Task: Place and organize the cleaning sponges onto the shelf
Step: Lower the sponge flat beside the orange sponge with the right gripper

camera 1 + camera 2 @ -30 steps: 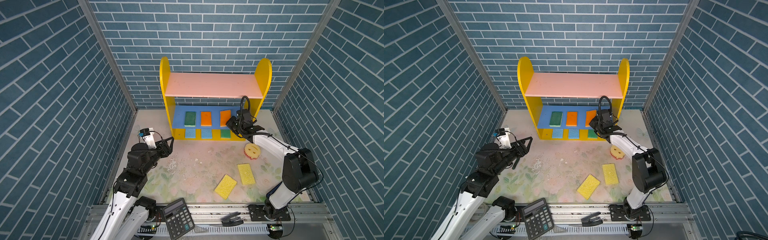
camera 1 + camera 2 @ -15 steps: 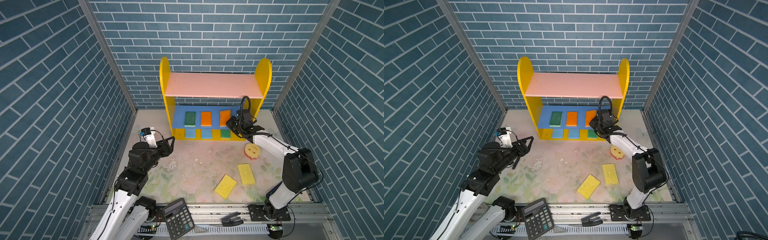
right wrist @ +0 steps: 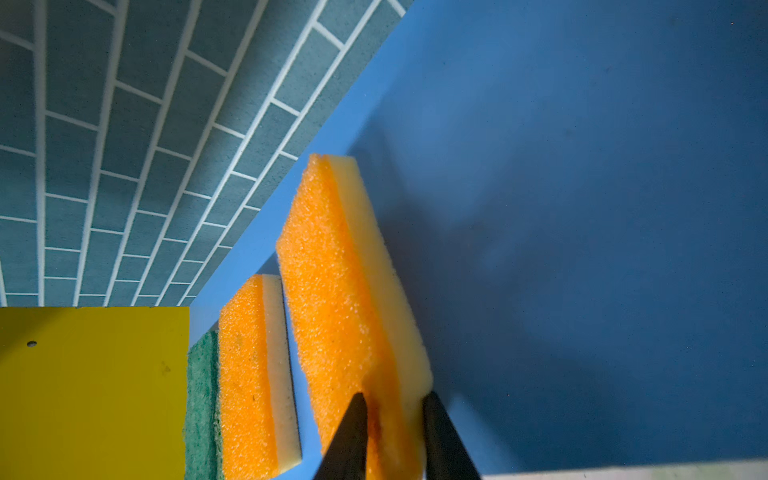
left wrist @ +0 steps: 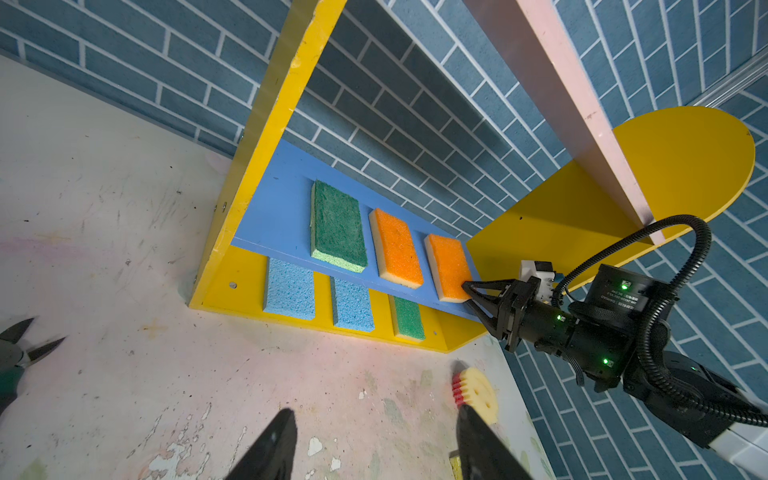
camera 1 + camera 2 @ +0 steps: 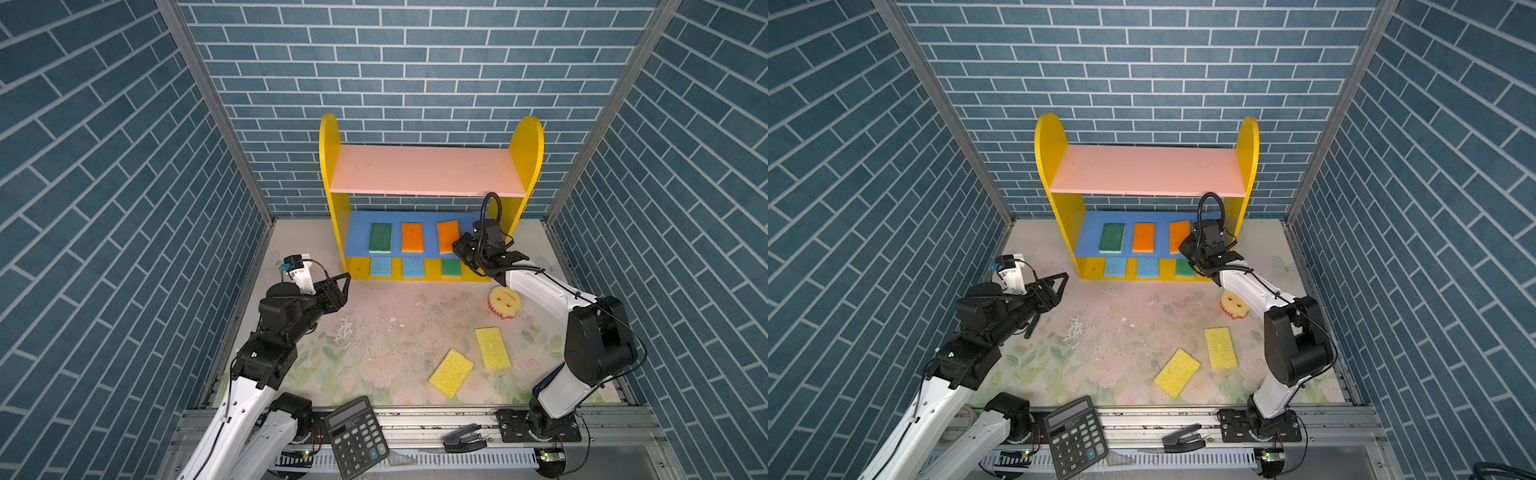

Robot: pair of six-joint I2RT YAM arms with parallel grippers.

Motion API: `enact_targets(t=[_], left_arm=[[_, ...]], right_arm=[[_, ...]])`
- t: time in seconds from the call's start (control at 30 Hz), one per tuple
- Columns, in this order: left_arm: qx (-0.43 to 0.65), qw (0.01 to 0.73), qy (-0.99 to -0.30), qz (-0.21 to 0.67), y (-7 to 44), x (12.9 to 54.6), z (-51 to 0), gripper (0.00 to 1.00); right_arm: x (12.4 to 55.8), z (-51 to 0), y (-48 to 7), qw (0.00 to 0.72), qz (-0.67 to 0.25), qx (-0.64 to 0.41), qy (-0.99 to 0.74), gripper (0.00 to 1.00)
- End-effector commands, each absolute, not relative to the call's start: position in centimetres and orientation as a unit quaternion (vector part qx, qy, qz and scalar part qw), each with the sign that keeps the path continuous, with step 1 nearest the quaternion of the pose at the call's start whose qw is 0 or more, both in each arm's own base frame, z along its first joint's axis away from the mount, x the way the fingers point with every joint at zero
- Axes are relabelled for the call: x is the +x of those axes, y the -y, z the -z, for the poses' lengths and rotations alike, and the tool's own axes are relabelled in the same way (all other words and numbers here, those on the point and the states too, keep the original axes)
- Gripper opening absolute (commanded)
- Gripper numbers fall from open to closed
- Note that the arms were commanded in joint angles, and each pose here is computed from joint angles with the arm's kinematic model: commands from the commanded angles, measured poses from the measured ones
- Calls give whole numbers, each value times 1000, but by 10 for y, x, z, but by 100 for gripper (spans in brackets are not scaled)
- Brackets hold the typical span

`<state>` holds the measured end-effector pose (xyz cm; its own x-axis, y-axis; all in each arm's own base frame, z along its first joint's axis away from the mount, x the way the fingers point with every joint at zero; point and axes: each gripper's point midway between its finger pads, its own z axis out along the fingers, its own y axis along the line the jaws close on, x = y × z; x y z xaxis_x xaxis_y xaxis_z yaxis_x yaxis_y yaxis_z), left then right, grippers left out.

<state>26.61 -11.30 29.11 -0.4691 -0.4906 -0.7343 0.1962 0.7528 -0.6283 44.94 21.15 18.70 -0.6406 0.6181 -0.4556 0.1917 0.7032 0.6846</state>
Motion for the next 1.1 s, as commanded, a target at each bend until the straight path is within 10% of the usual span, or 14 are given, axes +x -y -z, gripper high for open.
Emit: enact_targets(t=[0.0,1.07], left_arm=[[-90,513,-781,344,114,264,-298,62],[-94,512,-783,340,112,264,-293,62]], right_arm=[[444,-179,-203,348,-283,239,-861,28],[439,-205,-192,384,-233,188,-873,49]])
